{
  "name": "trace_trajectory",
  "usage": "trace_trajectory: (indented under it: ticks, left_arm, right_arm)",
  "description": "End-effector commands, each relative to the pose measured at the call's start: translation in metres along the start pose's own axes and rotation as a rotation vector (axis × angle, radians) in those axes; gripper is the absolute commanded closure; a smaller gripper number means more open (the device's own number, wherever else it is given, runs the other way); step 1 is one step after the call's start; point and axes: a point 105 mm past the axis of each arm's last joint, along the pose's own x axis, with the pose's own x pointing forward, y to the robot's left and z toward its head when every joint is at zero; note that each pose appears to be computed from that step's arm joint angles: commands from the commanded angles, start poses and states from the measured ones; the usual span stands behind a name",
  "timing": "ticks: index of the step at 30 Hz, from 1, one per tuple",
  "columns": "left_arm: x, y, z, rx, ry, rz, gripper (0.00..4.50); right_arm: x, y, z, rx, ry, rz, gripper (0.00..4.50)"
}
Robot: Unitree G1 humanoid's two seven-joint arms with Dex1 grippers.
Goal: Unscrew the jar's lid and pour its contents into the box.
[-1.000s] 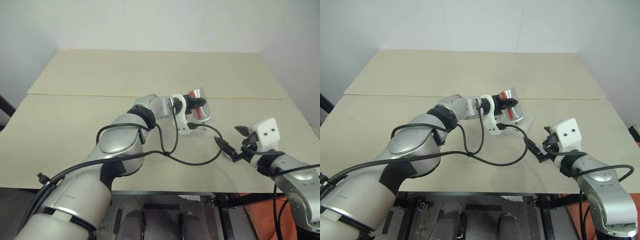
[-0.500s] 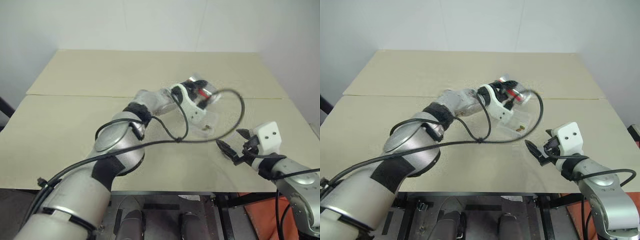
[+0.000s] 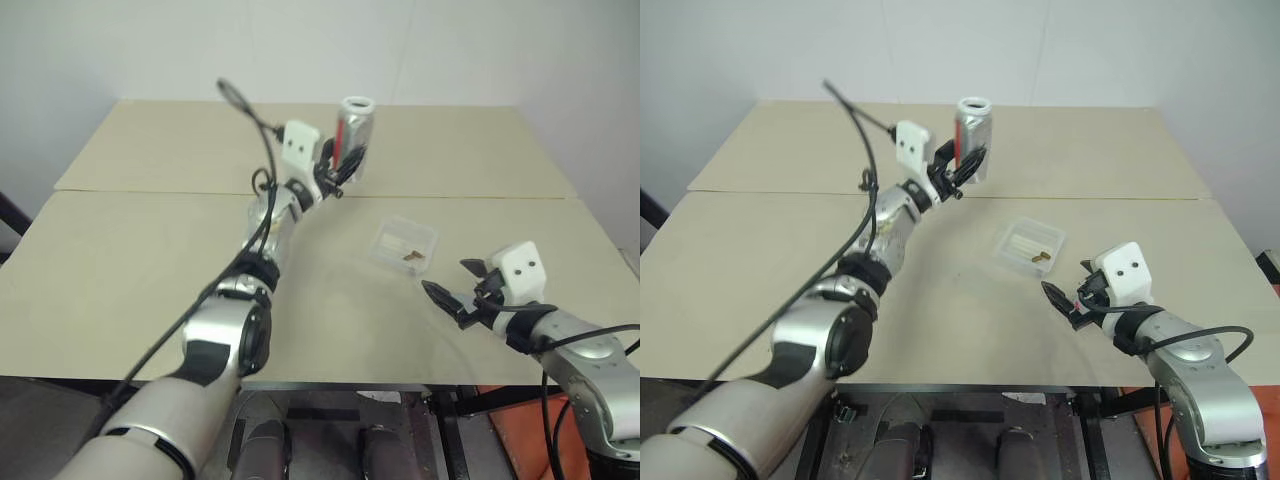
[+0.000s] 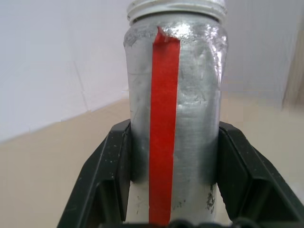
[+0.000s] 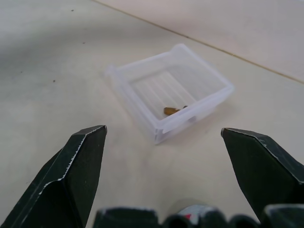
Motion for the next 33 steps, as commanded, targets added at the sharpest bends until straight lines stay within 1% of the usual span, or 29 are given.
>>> trace_trajectory:
  ticks: [1, 2, 4, 8, 11, 15, 18, 23, 27, 29, 30, 31, 32, 33]
  left_arm:
    - [-0.016, 0.008, -0.011, 0.008, -0.039, 0.133, 2.37]
    - [-0.021, 0.009, -0.015, 0.035, -0.041, 0.159, 2.37]
    - [-0.030, 0.005, -0.022, 0.152, -0.036, 0.145, 2.37]
    - [-0.043, 0.009, -0.034, 0.172, -0.014, 0.196, 2.37]
    - [-0.054, 0.012, -0.045, 0.218, 0.032, 0.206, 2.37]
    - [-0.064, 0.019, -0.060, 0.173, 0.097, 0.233, 2.37]
    - [-0.072, 0.020, -0.070, 0.194, 0.130, 0.219, 2.37]
    - [-0.078, 0.020, -0.077, 0.181, 0.149, 0.219, 2.37]
    - [-0.080, 0.018, -0.080, 0.138, 0.148, 0.209, 2.37]
    - [-0.081, 0.018, -0.080, 0.126, 0.142, 0.216, 1.67]
    - [-0.081, 0.019, -0.079, 0.117, 0.137, 0.222, 1.50]
    - [-0.081, 0.019, -0.079, 0.114, 0.135, 0.225, 1.14]
    - [-0.082, 0.019, -0.079, 0.115, 0.134, 0.227, 0.90]
    - [-0.082, 0.020, -0.078, 0.121, 0.133, 0.228, 0.50]
  right_arm:
    - [0.004, 0.004, 0.014, -0.034, -0.062, 0.019, 0.03]
    - [0.006, 0.005, 0.015, -0.034, -0.065, 0.024, 0.03]
    - [0.007, 0.005, 0.015, -0.028, -0.069, 0.029, 0.03]
    - [0.007, 0.002, 0.013, -0.040, -0.053, 0.030, 0.03]
    - [0.007, 0.001, 0.011, -0.045, -0.044, 0.026, 0.03]
    - [0.008, 0.002, 0.010, -0.044, -0.040, 0.035, 0.03]
    - [0.008, 0.003, 0.009, -0.055, -0.034, 0.040, 0.03]
    - [0.008, -0.001, 0.006, -0.072, -0.012, 0.023, 0.03]
    - [0.009, -0.004, 0.005, -0.068, -0.012, 0.016, 0.03]
    - [0.010, -0.004, 0.005, -0.070, -0.012, 0.015, 0.00]
    - [0.010, -0.003, 0.005, -0.069, -0.013, 0.015, 0.00]
    - [0.010, -0.003, 0.005, -0.070, -0.013, 0.015, 0.00]
    - [0.011, -0.003, 0.005, -0.070, -0.013, 0.016, 0.00]
    - [0.011, -0.003, 0.005, -0.071, -0.013, 0.016, 0.00]
